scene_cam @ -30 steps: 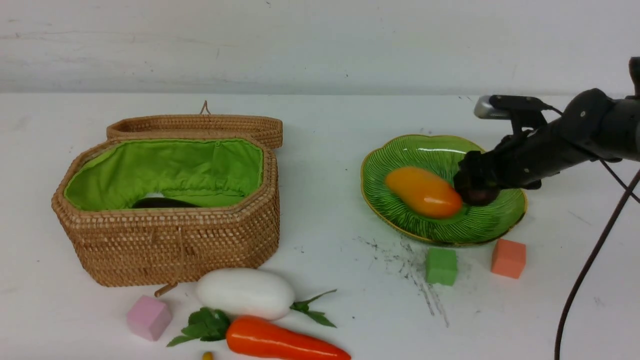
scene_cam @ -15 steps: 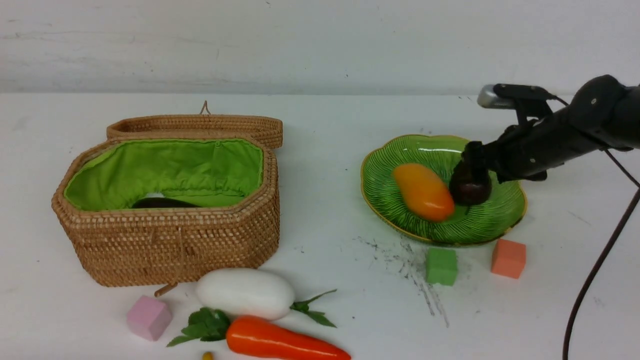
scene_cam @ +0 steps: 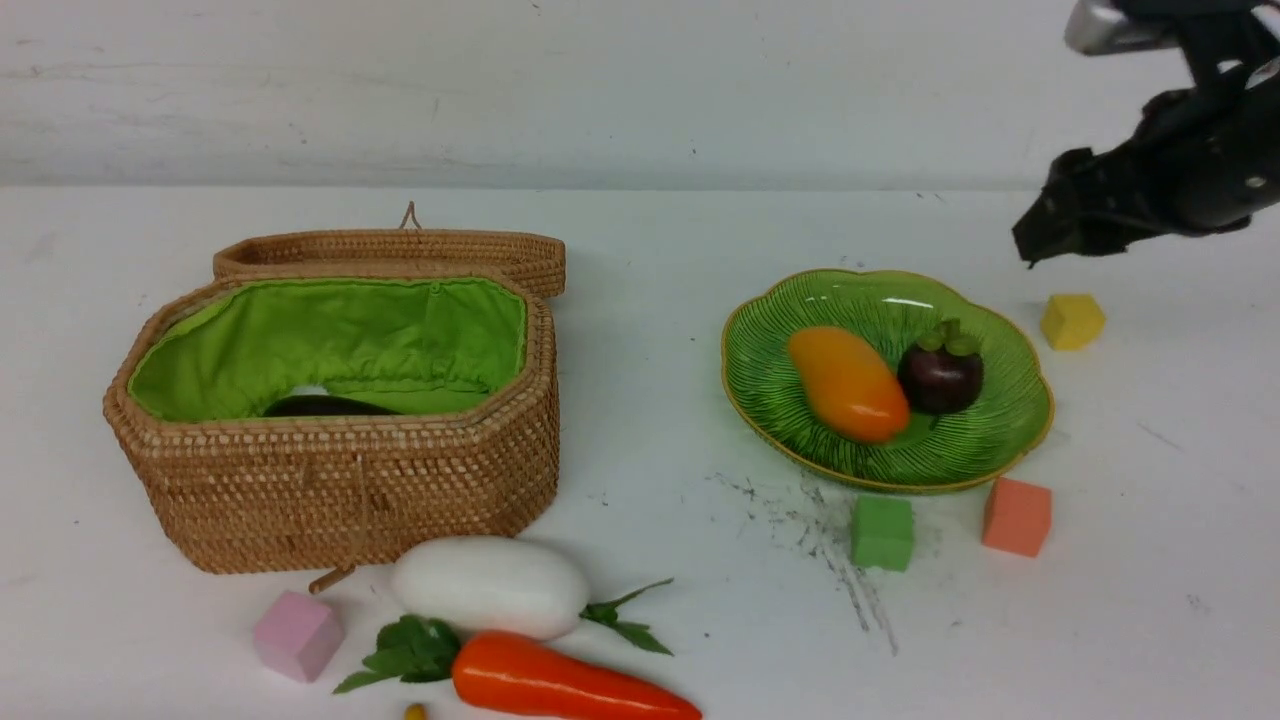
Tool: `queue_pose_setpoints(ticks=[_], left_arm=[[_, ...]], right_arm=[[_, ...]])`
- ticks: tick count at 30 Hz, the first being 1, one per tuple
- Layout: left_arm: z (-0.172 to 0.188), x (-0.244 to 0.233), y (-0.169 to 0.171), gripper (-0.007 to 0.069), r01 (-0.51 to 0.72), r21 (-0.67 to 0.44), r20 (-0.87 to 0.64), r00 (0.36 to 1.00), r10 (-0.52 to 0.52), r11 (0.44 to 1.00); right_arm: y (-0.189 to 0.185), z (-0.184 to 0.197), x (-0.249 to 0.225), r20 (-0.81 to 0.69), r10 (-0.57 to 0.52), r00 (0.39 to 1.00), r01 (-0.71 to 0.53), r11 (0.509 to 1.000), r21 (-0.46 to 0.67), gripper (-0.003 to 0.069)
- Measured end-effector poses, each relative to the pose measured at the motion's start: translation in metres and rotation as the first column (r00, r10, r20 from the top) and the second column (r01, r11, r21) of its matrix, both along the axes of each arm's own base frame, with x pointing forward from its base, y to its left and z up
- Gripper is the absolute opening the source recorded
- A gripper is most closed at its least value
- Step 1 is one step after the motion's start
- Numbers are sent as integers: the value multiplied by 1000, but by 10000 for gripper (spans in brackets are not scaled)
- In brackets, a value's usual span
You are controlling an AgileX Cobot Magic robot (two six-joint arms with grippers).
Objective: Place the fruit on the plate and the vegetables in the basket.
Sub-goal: Use the left arm to grab a banana and put it into the right plate
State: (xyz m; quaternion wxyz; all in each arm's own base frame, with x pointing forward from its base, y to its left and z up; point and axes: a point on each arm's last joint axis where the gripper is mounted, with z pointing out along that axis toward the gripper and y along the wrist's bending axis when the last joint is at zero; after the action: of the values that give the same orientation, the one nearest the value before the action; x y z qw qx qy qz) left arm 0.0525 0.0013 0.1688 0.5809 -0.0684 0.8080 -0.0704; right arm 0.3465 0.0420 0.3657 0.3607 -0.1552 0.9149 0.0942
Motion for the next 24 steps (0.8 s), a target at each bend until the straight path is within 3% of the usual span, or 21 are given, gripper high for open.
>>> queue_pose_setpoints(ticks=[7,11,17,22,24], left_arm=[[0,0,0,239,0,0,0,1000,0,1000],[0,0,0,239,0,0,0,1000,0,1000],[0,0,0,239,0,0,0,1000,0,1000],[0,0,0,239,0,0,0,1000,0,1000],[0,0,0,239,0,0,0,1000,0,1000]], right_arm=[[-5,51,-71,-36,-13,999,13,1000,-6,546],[-8,65,-112,-38,-36,999,36,999,2,489],[-12,51,-176,-3,-123,992,123,989,80,257],[-16,11,-214,30,-174,984,169,978,119,11],[-16,-5,-226,42,-184,982,178,976,129,-8]])
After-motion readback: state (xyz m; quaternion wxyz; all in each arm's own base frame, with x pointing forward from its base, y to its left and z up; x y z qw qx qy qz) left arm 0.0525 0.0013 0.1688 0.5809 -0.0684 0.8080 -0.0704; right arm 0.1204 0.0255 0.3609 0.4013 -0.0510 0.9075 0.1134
